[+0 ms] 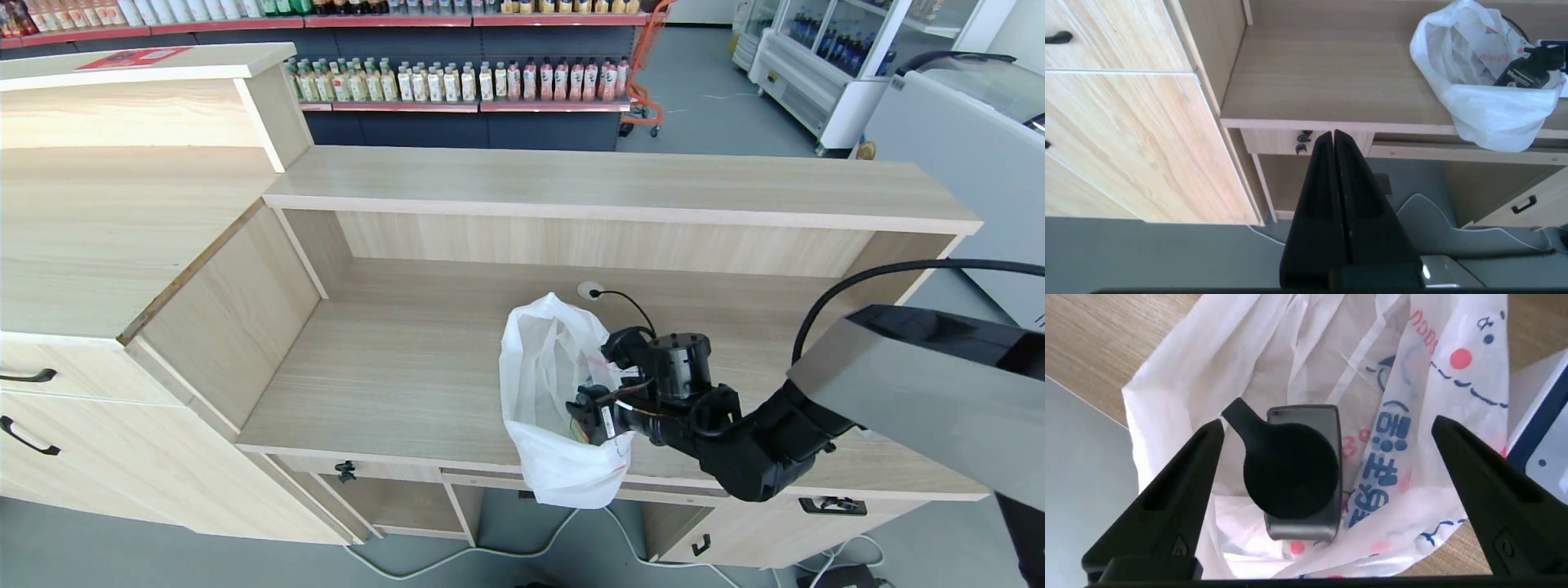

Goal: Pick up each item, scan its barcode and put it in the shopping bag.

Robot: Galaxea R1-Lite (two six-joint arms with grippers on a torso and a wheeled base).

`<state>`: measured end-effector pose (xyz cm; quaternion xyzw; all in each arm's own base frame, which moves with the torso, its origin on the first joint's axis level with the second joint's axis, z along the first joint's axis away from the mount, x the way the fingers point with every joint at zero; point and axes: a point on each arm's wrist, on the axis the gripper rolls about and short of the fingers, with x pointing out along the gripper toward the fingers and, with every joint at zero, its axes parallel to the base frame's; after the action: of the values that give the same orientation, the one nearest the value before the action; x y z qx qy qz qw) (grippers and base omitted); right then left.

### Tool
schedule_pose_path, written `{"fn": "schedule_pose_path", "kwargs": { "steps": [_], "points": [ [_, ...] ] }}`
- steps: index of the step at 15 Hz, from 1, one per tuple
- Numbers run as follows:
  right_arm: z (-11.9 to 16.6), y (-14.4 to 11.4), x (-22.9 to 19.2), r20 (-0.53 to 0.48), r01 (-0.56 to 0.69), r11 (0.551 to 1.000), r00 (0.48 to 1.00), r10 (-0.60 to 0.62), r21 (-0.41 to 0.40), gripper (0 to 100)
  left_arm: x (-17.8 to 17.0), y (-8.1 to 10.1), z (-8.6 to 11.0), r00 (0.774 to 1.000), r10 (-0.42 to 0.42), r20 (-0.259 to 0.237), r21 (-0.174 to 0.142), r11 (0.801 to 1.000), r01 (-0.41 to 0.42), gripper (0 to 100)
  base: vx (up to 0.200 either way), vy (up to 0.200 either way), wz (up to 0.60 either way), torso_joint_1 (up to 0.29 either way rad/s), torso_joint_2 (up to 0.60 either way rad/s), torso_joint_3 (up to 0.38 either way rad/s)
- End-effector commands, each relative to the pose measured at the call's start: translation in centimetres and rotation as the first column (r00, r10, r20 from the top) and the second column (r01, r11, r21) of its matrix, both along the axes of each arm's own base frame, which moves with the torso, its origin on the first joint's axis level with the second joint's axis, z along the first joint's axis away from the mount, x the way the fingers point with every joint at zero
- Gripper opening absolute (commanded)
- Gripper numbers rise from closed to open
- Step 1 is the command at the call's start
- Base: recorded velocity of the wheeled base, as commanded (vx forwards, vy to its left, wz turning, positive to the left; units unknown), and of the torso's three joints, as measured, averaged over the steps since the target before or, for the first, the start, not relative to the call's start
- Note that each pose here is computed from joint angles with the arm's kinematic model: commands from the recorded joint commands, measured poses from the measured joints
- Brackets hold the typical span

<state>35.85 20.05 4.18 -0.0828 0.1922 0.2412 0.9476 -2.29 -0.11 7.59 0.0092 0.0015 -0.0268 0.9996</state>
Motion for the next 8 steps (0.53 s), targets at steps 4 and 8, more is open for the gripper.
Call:
{"fn": "schedule_pose_path", "kwargs": {
  "steps": [4,8],
  "points": [
    [9.7,-3.2,-3.9,0.088,0.048,0.988,0.994,-0.062,0.146,100,0.0,0.0,0.0,1.0,0.0,0.0,0.0,1.0,0.0,0,0.0,0.0,0.0,0.0,0.0,0.0],
    [16.5,-10.5,-10.0,0.185,0.173,0.965,0.96,-0.21,0.197,100,0.0,0.0,0.0,1.0,0.0,0.0,0.0,1.0,0.0,0,0.0,0.0,0.0,0.0,0.0,0.0]
  ]
}}
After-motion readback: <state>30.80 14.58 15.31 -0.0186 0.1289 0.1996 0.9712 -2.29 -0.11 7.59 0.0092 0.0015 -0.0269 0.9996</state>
